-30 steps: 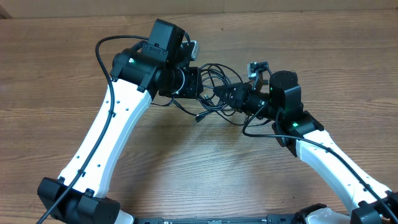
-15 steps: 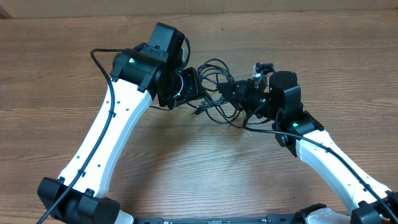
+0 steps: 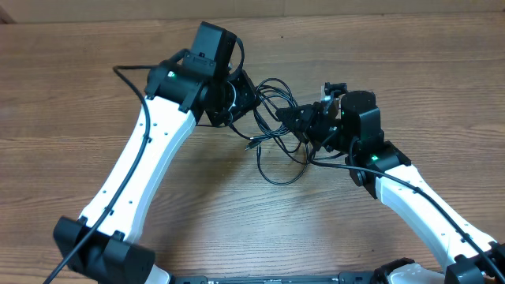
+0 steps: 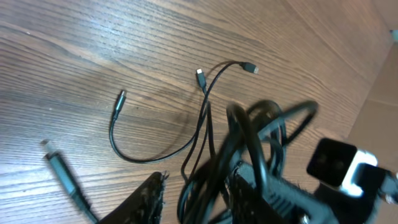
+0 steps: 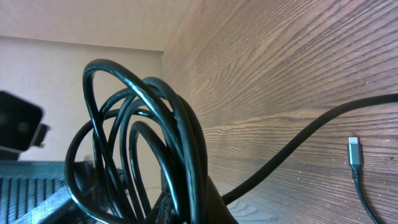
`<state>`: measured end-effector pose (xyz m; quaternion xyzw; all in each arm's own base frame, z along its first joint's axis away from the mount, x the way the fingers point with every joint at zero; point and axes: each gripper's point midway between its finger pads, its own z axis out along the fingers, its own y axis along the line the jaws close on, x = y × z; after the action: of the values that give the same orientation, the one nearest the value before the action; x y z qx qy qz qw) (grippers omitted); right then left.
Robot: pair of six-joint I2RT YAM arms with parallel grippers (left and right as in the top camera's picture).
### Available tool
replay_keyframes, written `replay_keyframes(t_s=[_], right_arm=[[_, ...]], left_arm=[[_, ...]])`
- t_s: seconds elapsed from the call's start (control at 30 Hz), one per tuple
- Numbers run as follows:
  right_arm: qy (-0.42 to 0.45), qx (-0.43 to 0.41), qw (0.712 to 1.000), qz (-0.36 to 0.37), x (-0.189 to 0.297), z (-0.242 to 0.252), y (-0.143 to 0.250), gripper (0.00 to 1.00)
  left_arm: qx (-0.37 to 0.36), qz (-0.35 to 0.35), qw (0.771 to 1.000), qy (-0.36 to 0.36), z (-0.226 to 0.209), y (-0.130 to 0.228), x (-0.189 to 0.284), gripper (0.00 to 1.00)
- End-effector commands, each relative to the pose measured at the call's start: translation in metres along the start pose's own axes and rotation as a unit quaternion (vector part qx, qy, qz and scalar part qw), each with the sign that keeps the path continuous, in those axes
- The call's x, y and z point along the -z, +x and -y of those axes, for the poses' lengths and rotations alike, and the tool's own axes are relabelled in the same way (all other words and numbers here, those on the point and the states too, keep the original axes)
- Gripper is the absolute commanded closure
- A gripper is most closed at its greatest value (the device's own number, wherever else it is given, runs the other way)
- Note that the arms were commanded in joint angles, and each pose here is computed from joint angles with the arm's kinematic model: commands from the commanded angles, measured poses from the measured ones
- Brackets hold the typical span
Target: Untangle cables
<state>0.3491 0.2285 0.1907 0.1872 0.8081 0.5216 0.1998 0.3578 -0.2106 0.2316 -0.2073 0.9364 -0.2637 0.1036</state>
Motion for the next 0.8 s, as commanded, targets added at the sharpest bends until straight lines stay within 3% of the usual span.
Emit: replay_keyframes(t_s=[0.0, 0.23, 0.43, 0.63, 0.77], right_arm=[[-0.012, 0.006, 1.0, -0.001, 0.0, -0.01, 0.0, 0.96], [0.004, -0.001, 1.0, 0.01, 0.0, -0.003, -0.004, 0.96], [0.014, -0.001, 1.0, 0.026, 0.001, 0.001, -0.009, 0.96], [0.014, -0.001, 1.0, 0.026, 0.001, 0.001, -0.009, 0.96], [0.013, -0.001, 1.0, 0.023, 0.001, 0.0, -0.008, 0.96]], left_arm=[[0.021, -0.017, 1.0, -0.002, -0.001, -0.005, -0.023, 0.66], [-0.01, 0.007, 0.996, 0.087, 0.016, -0.047, 0.012, 0.64], [-0.001, -0.078, 0.984, 0.163, 0.033, -0.026, 0.026, 0.69], [0.005, -0.103, 0.982, 0.156, 0.043, -0.004, 0.02, 0.73], [0.013, -0.069, 0.994, 0.087, 0.025, -0.004, 0.006, 0.69]])
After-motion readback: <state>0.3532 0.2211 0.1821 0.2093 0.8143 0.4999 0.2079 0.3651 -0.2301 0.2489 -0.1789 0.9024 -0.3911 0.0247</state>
